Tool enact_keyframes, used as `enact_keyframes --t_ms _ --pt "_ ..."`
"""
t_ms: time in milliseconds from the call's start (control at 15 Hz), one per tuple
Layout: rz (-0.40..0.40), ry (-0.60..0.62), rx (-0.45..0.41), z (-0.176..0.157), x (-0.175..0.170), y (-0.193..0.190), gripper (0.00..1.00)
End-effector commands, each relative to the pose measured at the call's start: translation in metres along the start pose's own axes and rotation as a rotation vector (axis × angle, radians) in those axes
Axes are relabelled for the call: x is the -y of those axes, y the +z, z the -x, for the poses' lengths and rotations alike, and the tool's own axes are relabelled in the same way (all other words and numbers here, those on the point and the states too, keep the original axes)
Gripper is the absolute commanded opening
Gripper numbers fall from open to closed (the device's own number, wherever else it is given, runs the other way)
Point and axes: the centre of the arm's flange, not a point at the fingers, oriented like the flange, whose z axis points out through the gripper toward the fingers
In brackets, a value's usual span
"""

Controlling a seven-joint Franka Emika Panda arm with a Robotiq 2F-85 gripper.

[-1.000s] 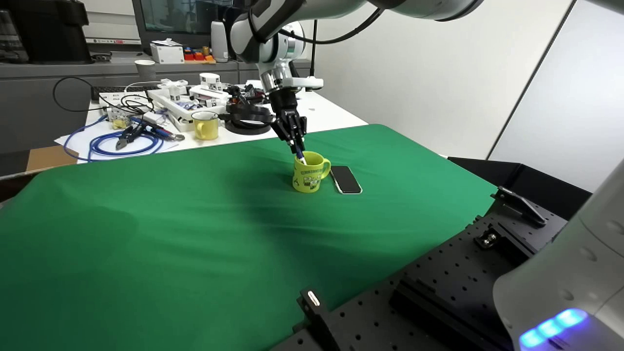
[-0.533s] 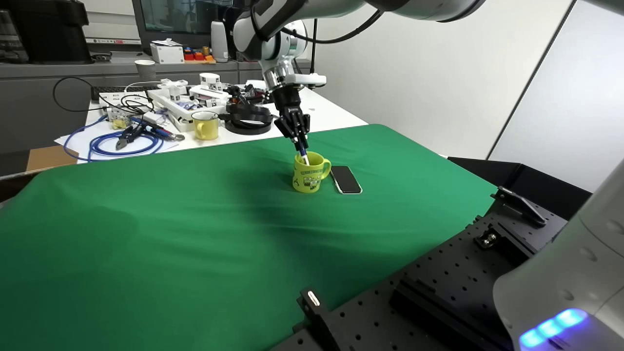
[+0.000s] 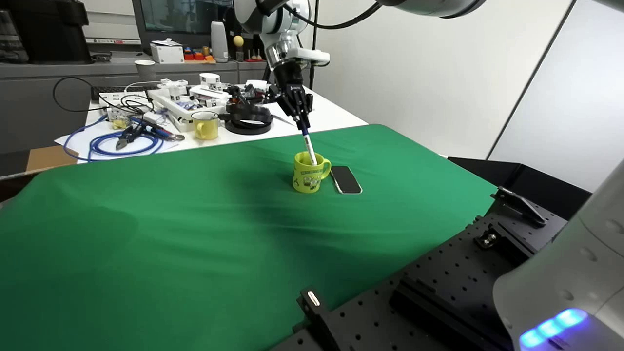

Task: Put the marker in the mug on the table

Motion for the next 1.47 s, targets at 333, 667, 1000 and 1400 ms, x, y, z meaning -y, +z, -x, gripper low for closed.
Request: enact_keyframes --t_ms 333,667,1000,1400 --pt "-0.124 -0.067 -0.019 0.000 -0.010 -0.058 0.06" --pt "-0.175 -0.124 -0.020 -0.001 0.005 -0.072 0.06" --pt "-0.191 -0.201 -0.016 -0.015 0.030 -0.056 0.06" --pt "-0.158 -0.344 0.051 -0.044 0.079 -0.010 0.06"
